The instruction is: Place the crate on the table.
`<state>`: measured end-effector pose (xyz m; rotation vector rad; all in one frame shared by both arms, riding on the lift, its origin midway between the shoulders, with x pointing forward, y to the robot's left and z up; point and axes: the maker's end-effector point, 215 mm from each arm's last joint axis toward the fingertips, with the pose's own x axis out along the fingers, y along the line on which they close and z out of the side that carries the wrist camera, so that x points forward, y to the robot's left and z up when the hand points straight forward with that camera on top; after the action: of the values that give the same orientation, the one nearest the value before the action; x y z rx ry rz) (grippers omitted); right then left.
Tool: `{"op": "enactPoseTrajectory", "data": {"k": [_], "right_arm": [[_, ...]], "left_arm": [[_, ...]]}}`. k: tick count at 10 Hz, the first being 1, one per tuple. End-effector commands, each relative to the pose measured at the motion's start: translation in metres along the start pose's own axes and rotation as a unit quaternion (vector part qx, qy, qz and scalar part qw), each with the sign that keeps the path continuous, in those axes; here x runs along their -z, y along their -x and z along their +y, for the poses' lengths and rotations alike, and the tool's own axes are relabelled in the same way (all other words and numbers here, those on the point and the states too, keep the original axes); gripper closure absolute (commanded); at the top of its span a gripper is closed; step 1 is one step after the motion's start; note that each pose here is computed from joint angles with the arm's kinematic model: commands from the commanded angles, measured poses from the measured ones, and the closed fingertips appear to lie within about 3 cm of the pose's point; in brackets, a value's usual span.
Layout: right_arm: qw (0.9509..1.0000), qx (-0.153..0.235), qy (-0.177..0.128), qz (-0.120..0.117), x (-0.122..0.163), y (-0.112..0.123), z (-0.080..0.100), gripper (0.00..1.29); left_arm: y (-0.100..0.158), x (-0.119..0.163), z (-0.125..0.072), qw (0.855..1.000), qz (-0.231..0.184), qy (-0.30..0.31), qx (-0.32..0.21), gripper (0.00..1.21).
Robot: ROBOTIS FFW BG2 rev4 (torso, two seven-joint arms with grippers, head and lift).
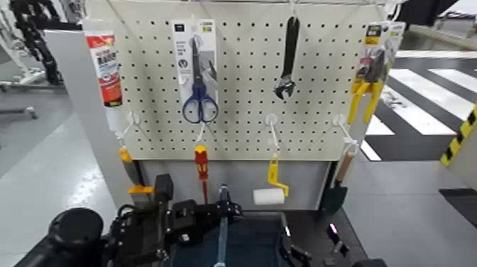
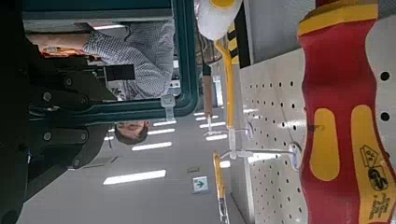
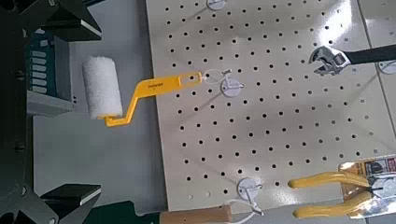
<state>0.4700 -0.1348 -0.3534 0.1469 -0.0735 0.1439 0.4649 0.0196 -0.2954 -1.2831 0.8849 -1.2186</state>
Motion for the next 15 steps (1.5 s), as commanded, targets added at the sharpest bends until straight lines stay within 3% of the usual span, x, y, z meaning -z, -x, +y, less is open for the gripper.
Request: {"op": "enactPoseTrajectory", "data": {"k": [1, 15], "right_arm": [[1.0, 0.0, -0.001, -0.001, 0.0, 0.0, 0.0, 0.15], [1.0, -0.004, -0.004, -0.004, 0.0, -0.002, 0.002, 0.15]], "left_arm": [[0.001, -0.003, 0.008, 1.0, -0.002, 0.001, -0.003, 1.16], [0.003, -0.016, 0.028, 1.0, 0.004, -0.02, -0.012, 1.11]]}}
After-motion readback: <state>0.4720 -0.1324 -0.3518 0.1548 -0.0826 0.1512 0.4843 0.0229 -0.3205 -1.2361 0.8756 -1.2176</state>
